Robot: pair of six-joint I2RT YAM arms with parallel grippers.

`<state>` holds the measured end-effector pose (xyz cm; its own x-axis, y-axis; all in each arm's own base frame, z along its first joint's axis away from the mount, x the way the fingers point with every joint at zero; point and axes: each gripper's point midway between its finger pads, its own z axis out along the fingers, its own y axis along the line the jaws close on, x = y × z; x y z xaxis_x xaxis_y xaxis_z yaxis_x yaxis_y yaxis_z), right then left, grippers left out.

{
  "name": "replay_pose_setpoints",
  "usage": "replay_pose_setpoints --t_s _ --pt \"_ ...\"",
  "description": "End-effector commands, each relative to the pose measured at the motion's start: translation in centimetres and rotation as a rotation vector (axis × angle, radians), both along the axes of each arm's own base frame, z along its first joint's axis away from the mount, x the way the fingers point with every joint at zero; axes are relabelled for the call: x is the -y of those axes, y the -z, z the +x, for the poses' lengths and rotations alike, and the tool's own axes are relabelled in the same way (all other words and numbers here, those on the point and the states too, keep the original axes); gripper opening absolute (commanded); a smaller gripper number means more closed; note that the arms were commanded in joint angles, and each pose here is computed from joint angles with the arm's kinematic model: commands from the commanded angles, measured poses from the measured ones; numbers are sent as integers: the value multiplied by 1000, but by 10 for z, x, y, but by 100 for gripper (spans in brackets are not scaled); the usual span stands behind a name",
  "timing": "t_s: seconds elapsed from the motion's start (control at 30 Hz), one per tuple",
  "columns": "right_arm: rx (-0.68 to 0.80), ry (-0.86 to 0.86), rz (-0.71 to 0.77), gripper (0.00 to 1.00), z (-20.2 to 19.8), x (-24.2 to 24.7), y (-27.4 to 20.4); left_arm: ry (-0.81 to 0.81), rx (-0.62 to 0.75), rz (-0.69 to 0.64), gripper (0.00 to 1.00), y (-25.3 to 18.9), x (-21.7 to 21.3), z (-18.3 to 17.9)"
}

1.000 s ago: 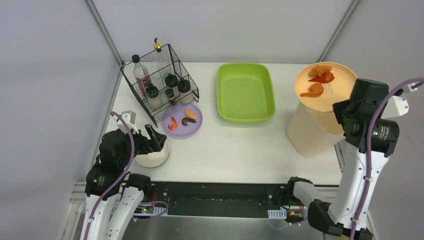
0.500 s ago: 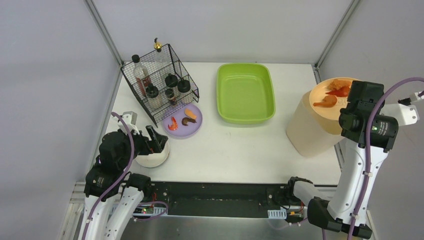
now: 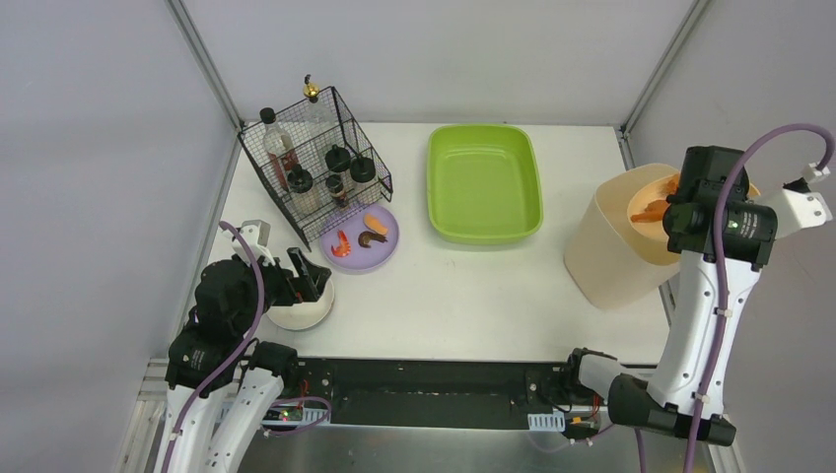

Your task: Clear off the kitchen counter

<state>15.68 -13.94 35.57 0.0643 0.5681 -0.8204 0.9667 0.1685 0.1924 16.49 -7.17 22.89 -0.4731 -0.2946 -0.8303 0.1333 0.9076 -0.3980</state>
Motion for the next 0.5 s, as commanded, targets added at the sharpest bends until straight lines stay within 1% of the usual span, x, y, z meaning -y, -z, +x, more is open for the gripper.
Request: replay_pose_setpoints --t_s 0.0,0.13,0.37,0.47 --pt "-11 52 -135 0 0 21 -25 14 32 -17 100 -6 4 2" --pt "-54 43 -187 0 6 28 -32 18 34 -19 100 -7 4 1" --pt "-216 5 -251 0 22 40 -23 25 31 -20 100 -6 6 1" --pt "-291 -8 -303 0 26 44 -25 26 28 -19 100 -5 6 1"
